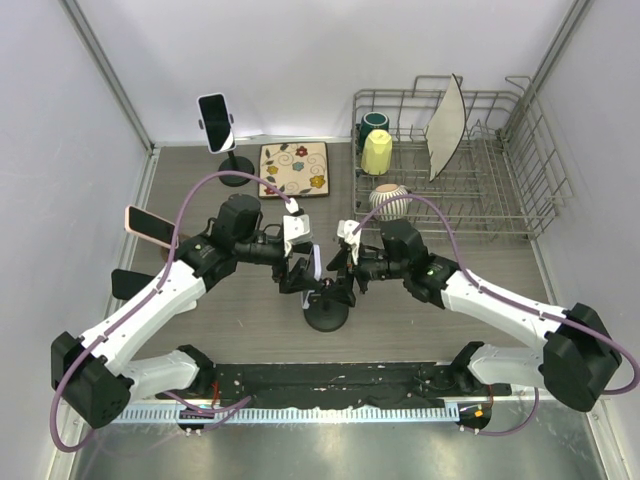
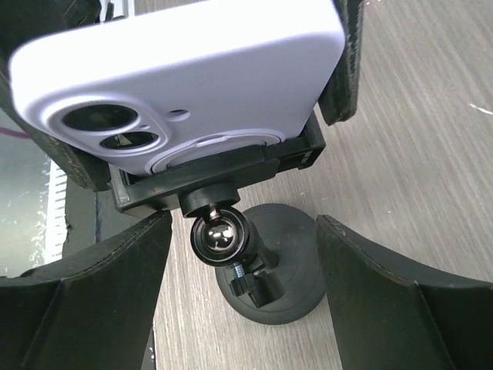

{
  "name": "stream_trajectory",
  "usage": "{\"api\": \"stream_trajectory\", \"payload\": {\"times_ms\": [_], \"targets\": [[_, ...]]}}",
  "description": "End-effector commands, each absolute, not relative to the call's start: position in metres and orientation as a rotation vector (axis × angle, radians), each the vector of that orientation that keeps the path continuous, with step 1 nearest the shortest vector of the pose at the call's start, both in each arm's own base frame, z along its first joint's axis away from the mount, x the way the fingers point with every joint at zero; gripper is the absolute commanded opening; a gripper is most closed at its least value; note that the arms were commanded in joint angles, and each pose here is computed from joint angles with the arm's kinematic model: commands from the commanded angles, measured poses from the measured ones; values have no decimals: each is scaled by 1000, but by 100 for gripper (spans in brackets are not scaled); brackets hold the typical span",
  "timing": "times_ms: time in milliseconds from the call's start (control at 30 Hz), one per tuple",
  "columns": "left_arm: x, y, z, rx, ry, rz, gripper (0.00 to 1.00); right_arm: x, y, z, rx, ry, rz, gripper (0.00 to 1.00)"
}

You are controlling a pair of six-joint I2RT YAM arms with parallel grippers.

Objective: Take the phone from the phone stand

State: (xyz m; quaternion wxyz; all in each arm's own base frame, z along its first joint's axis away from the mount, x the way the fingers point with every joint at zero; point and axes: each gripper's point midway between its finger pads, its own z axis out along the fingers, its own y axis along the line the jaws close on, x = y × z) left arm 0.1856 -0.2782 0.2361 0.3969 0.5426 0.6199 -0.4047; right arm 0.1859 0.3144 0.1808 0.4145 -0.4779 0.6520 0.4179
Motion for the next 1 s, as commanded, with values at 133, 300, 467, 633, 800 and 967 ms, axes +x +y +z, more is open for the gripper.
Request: {"api": "stream_trajectory", "payload": {"times_ms": [133, 300, 467, 633, 800, 967], "targets": [[179, -292, 282, 1393, 1339, -1079, 26, 170, 330, 196, -1303, 1524, 1173, 78], [176, -294, 283, 1400, 1328, -1107, 26, 166, 332, 188, -1323, 1533, 1181, 73], [177, -295, 283, 1401, 1328, -1111, 27, 165, 335, 184, -1324, 1534, 1180, 66], [176, -295, 284, 1399, 1327, -1116, 28, 168, 335, 182, -1310, 1542, 1154, 51], [180, -294, 287, 1375, 1331, -1082, 45, 173, 330, 182, -1272, 1553, 1105, 20], [186, -289, 298, 1325, 1314, -1014, 59, 188, 321, 193, -1178, 1553, 997, 1]]}}
